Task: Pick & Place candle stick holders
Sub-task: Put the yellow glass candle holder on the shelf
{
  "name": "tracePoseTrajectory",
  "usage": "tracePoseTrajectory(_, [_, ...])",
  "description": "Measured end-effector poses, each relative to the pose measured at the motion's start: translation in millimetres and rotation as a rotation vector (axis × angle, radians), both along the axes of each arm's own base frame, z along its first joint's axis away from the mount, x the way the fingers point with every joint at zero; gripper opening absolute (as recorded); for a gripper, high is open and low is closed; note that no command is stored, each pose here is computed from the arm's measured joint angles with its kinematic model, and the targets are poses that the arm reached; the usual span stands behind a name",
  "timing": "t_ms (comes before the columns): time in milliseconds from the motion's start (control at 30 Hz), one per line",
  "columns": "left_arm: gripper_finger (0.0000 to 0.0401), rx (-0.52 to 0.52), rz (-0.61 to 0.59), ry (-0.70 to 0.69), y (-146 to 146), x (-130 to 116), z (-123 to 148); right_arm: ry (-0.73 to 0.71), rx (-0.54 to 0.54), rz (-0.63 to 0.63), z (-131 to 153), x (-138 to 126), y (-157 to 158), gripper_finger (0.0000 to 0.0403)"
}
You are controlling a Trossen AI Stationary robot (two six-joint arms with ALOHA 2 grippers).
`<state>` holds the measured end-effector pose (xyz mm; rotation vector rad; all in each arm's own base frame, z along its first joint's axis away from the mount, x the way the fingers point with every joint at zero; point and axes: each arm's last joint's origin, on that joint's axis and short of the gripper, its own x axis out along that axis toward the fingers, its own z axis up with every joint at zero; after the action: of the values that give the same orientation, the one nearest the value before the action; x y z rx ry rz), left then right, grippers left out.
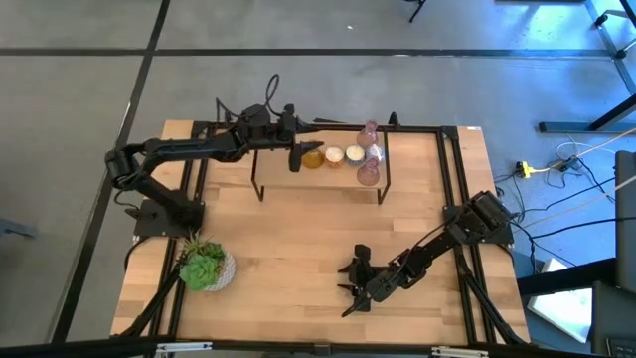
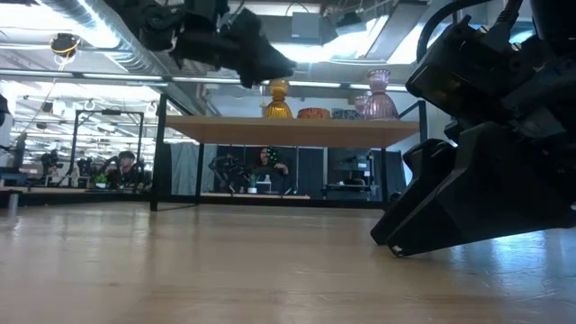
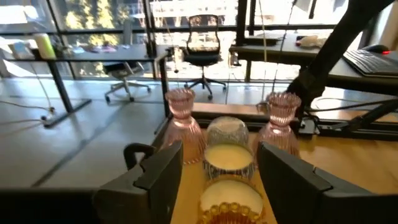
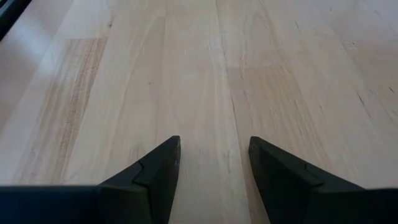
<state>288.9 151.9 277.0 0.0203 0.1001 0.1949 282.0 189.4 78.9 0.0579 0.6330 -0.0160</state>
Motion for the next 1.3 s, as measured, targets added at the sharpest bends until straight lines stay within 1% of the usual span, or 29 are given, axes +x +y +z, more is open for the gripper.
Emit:
tracePoseTrajectory(100, [0.0216, 0.024, 0.014, -0.015, -3, -7, 11, 0.0, 0.001, 0.0, 0, 0, 0, 0.0197])
tracePoseTrajectory(200, [0.0221, 0.044, -0.025, -0.028, -9, -14, 21, 0.0, 0.001, 0.0, 0, 0, 0, 0.0197])
tracePoseTrajectory(300, [0.0218, 0.049, -0.102, -0.042, -19, -20, 31, 0.0, 0.001, 0.0, 0, 0, 0, 0.0197])
tracePoseTrajectory(367, [0.0211, 0.038, -0.182, -0.031, -28, -23, 35, 0.0, 0.001, 0.0, 0, 0, 0, 0.0197])
tracePoseTrajectory(433, [0.0197, 0.027, -0.224, 0.021, -38, -27, 35, 0.0, 0.001, 0.001, 0, 0, 0, 0.0197])
tracePoseTrajectory(467, [0.0186, 0.02, -0.229, 0.068, -43, -28, 32, 0.0, 0.001, 0.003, 0, 0, 1, 0.0197])
tracePoseTrajectory(533, [0.0157, 0.005, -0.187, 0.183, -49, -30, 21, -0.001, 0.0, 0.004, 0, -1, 1, 0.0197])
tracePoseTrajectory(600, [0.0118, -0.018, -0.144, 0.264, -51, -31, 7, 0.0, 0.0, 0.004, 0, -1, 1, 0.0197])
tracePoseTrajectory(667, [0.0071, -0.051, -0.13, 0.295, -51, -30, -8, 0.0, 0.0, 0.004, 0, -1, 1, 0.0197])
tracePoseTrajectory(733, [0.0024, -0.071, -0.124, 0.29, -50, -28, -20, -0.003, 0.002, 0.003, 0, 0, 1, 0.0197])
tracePoseTrajectory(767, [0.0013, -0.077, -0.117, 0.283, -49, -27, -24, -0.005, 0.004, 0.002, 0, 0, 1, 0.0197])
tracePoseTrajectory(867, [0.0004, -0.065, -0.092, 0.264, -46, -23, -31, -0.011, 0.011, 0.001, 1, 1, 0, 0.0197])
tracePoseTrajectory(967, [0.0002, -0.058, -0.089, 0.252, -45, -20, -32, -0.014, 0.012, 0.001, 1, 1, 0, 0.0197])
tracePoseTrajectory(1300, [0.0002, -0.051, -0.062, 0.247, -38, -23, -32, -0.013, 0.01, 0.001, 1, 1, 0, 0.0197])
